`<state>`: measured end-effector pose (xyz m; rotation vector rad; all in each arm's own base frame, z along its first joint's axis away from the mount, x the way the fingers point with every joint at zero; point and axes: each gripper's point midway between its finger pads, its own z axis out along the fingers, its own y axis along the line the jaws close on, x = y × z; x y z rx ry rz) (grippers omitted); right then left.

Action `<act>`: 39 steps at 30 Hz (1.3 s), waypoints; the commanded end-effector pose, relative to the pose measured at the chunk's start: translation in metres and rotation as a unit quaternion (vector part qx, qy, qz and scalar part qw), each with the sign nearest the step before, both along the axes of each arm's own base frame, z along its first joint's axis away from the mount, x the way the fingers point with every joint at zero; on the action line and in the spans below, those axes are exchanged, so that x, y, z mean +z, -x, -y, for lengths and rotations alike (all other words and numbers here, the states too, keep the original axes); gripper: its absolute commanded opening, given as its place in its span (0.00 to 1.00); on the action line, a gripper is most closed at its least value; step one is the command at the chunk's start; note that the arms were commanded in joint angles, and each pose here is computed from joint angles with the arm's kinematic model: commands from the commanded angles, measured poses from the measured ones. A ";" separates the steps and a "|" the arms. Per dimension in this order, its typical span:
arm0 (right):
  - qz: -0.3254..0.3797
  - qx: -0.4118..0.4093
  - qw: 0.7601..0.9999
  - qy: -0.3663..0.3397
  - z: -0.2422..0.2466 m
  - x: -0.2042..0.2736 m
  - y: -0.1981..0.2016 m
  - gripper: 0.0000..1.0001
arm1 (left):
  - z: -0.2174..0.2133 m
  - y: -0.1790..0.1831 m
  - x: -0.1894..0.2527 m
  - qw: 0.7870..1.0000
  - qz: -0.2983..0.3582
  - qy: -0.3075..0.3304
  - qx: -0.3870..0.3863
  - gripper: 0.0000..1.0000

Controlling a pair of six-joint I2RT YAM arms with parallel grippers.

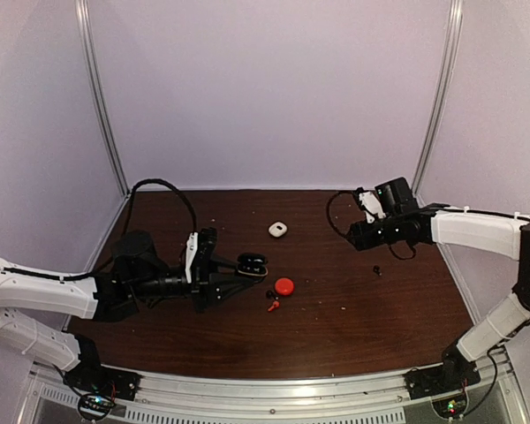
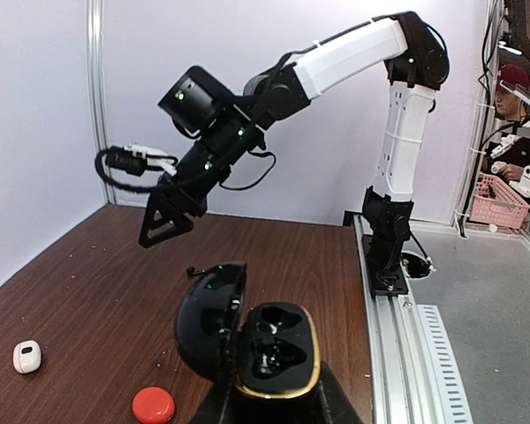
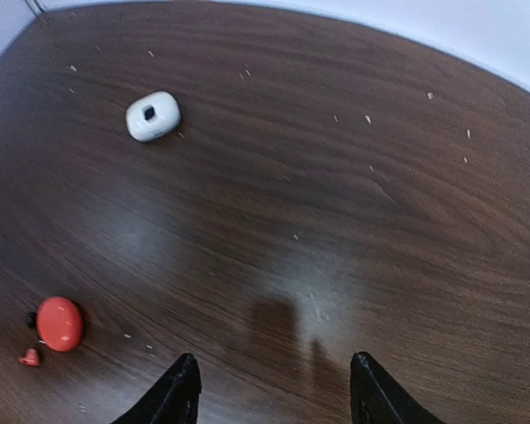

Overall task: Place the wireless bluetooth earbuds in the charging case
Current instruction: Open the charging case, then move the left earbud to the center of the board.

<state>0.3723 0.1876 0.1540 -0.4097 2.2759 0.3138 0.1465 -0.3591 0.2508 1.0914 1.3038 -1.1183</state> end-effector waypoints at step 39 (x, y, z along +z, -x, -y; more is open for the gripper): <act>-0.264 0.030 0.963 0.043 0.015 -0.153 0.045 0.20 | -0.004 -0.001 0.018 0.999 0.028 0.030 0.005 0.00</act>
